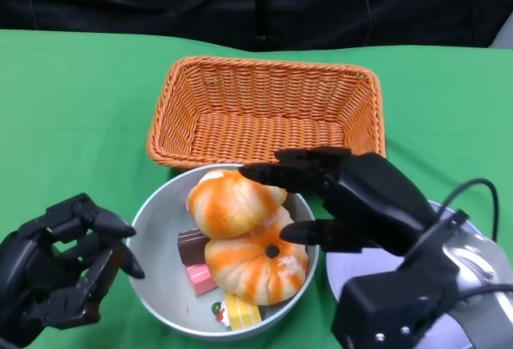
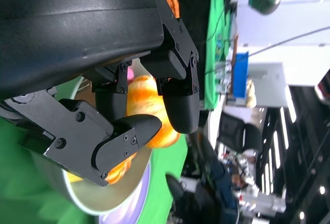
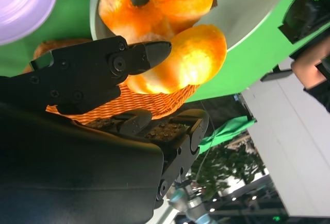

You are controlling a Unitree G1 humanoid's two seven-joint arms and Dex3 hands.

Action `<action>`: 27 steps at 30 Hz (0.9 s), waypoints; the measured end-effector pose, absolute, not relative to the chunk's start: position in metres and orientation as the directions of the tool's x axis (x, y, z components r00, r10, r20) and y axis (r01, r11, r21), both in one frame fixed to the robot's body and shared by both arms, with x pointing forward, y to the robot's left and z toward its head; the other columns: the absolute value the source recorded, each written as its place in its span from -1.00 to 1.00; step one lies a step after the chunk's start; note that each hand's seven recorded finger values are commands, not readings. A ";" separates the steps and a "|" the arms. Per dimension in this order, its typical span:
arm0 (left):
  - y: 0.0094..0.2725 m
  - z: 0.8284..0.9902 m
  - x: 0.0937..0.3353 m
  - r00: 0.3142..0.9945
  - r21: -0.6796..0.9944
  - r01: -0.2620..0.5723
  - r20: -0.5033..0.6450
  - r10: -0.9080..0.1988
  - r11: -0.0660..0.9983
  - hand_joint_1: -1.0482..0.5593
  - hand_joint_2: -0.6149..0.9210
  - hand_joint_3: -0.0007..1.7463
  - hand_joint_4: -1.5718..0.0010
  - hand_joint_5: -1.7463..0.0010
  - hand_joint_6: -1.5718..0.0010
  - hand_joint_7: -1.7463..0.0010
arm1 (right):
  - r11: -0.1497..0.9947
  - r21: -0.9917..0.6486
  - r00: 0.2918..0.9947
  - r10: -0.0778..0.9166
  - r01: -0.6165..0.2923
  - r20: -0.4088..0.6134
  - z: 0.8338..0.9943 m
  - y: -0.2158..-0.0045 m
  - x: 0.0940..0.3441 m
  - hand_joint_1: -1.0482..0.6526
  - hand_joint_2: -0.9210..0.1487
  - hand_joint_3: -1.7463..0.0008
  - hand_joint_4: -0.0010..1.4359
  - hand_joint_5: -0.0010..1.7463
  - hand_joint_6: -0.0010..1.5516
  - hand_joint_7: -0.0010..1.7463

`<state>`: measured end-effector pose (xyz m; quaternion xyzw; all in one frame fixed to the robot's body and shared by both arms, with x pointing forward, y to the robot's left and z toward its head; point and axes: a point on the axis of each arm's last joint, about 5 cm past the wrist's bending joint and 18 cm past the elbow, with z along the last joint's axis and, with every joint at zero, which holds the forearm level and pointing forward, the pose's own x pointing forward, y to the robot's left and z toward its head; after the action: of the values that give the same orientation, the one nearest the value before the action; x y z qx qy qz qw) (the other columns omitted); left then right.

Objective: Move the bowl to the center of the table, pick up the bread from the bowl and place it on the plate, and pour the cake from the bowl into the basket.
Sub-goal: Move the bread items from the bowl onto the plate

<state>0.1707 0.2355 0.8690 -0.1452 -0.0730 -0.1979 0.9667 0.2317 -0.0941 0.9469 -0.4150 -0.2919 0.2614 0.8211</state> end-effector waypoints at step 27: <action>0.239 0.866 0.165 0.854 -0.398 0.509 0.125 -0.505 0.763 0.16 0.64 -0.10 -0.15 -0.74 -0.11 -0.38 | 0.349 -0.925 0.652 0.739 -0.151 0.172 0.931 -0.064 0.260 -0.23 -0.99 0.98 -0.31 -0.97 -0.36 -1.00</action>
<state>0.1651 0.2394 0.8663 -0.2133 -0.0052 -0.2701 0.9389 0.2605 -0.0640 0.9305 -0.4909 -0.2994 0.2908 0.7647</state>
